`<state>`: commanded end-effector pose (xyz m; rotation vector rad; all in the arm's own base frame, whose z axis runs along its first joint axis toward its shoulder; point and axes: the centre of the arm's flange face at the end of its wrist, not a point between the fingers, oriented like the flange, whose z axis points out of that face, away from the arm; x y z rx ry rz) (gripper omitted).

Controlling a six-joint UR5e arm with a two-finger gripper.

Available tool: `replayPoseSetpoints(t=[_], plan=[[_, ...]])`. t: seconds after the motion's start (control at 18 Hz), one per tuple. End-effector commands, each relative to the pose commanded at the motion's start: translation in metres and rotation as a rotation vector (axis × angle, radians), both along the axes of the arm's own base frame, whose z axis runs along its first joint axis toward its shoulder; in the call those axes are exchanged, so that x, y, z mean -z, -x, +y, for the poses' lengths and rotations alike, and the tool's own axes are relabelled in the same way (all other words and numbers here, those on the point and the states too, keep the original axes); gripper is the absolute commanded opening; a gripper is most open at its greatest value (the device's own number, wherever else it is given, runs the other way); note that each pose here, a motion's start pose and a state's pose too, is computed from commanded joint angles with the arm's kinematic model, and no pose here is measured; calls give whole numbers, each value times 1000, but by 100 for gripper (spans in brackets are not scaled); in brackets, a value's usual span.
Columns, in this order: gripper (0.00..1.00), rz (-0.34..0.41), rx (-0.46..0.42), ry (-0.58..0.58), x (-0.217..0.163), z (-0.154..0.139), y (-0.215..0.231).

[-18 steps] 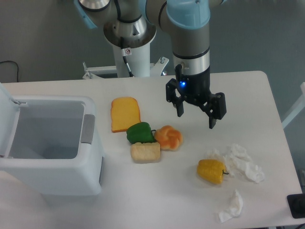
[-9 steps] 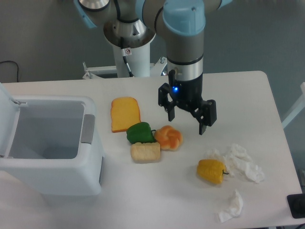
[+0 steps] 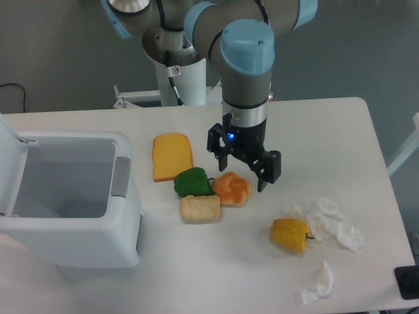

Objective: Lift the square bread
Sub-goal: 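Lower the gripper over the beige square bread beside the green pepper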

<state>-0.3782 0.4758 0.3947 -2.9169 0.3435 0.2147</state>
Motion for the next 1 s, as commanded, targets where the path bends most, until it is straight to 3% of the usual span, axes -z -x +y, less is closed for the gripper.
replayPoseSetpoints(t=[1.0], plan=[[100, -90, 61, 85, 74, 34, -15]])
